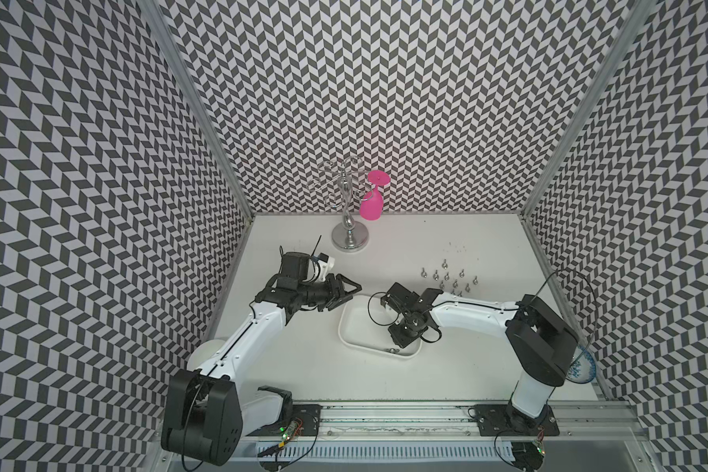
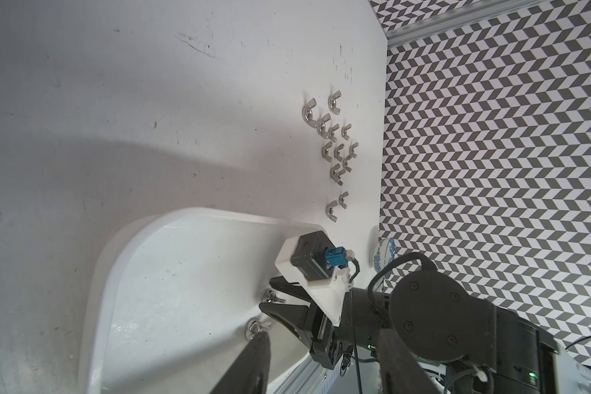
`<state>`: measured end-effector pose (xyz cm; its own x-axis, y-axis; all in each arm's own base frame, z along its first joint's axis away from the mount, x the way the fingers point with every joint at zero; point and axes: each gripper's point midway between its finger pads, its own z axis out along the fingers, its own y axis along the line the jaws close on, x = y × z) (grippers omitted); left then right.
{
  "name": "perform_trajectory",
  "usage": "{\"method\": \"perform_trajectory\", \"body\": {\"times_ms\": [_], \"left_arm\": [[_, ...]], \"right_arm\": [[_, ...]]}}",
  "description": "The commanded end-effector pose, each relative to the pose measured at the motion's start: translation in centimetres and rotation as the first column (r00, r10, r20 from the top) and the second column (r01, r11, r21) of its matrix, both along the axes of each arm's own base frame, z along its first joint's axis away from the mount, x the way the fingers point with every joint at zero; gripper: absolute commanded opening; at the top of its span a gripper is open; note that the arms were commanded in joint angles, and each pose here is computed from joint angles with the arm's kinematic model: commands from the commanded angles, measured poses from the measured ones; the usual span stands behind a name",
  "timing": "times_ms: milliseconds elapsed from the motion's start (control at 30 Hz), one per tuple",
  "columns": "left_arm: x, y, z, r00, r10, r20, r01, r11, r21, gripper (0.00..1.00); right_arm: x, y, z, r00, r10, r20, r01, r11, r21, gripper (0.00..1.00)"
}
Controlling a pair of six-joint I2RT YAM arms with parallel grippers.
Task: Take out the wing nut from the storage box
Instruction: Pick up the wing nut from the storage box.
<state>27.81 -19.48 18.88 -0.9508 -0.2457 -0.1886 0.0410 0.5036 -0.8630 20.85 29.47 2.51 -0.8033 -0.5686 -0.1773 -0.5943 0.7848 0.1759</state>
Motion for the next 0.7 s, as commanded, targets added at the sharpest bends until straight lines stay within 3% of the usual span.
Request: {"method": "perform_trajectory", "body": {"times_ms": [0,67,400,667], "left_arm": [[-0.2,-0.2,0.7,1.0,-0.01,0.028,0.01,1.0,-0.009,0.54],[-0.2,-0.2,0.6,1.0,-0.009,0.029,0.009,1.0,-0.007,0.54],[-0.1,-0.2,0.6,0.999,-0.006,0.032,0.006,1.0,-0.009,0.54],[-0.4,-1.7,0.8,0.995,-0.066,0.074,0.063,0.997,0.05,0.54]], "right_arm": [[0.1,0.9,-0.5,1.0,0.023,0.006,-0.023,0.999,0.022,0.33],[0.2,0.9,-0.7,1.0,0.021,0.005,-0.021,1.0,0.014,0.31],[1.5,1.4,0.1,0.999,-0.006,0.049,0.005,1.0,0.012,0.01],[5.7,3.6,7.2,0.973,-0.111,0.201,0.091,0.99,0.106,0.0]]}}
